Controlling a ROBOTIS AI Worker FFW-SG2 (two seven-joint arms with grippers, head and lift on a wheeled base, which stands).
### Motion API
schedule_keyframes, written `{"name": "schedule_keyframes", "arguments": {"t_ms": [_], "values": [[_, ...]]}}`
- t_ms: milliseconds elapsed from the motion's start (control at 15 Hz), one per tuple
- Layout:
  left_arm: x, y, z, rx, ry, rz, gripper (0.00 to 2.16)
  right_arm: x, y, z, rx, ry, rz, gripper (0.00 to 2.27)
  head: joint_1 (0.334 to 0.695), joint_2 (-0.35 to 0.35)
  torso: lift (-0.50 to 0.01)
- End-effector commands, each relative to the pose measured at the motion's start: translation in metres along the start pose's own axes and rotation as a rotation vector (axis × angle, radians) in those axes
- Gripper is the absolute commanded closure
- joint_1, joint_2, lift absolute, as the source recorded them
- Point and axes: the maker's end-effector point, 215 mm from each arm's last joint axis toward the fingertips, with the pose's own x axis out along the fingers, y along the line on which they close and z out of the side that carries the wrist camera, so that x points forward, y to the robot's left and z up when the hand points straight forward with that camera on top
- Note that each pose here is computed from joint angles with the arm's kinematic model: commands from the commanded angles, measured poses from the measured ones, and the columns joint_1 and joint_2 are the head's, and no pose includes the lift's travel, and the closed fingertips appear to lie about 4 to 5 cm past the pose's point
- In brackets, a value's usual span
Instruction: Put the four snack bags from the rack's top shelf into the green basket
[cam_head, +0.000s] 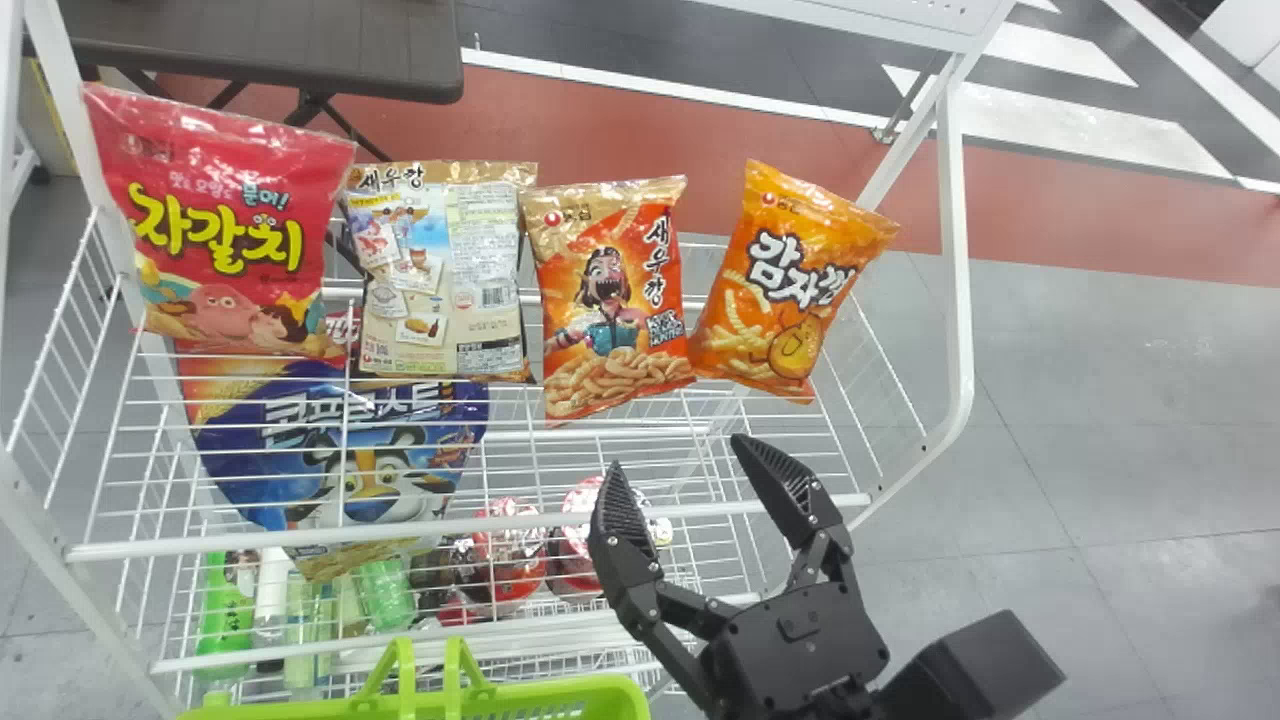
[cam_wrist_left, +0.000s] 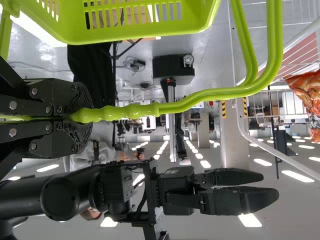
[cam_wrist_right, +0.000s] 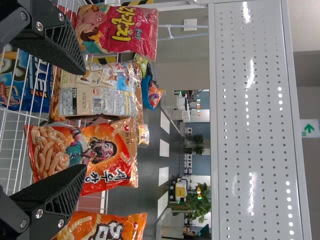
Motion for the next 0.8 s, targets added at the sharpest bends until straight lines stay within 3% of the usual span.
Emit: {"name": "schedule_keyframes", "arguments": {"t_ms": [0,733], "values": [[0.0001,0.0000,-0.0008,-0.003,0.001,-0.001,2.15,-0.0005,-0.0002,-0.0001,0.000,0.000,0.000,0.17,0.695,-0.350,0.000],[0.0001,-0.0002,-0.0013,-0.003,0.001,-0.001,2.15,-0.0009,-0.0004,-0.0006,0.000,0.002,-0.002,0.17,0.695,-0.350,0.000]]}}
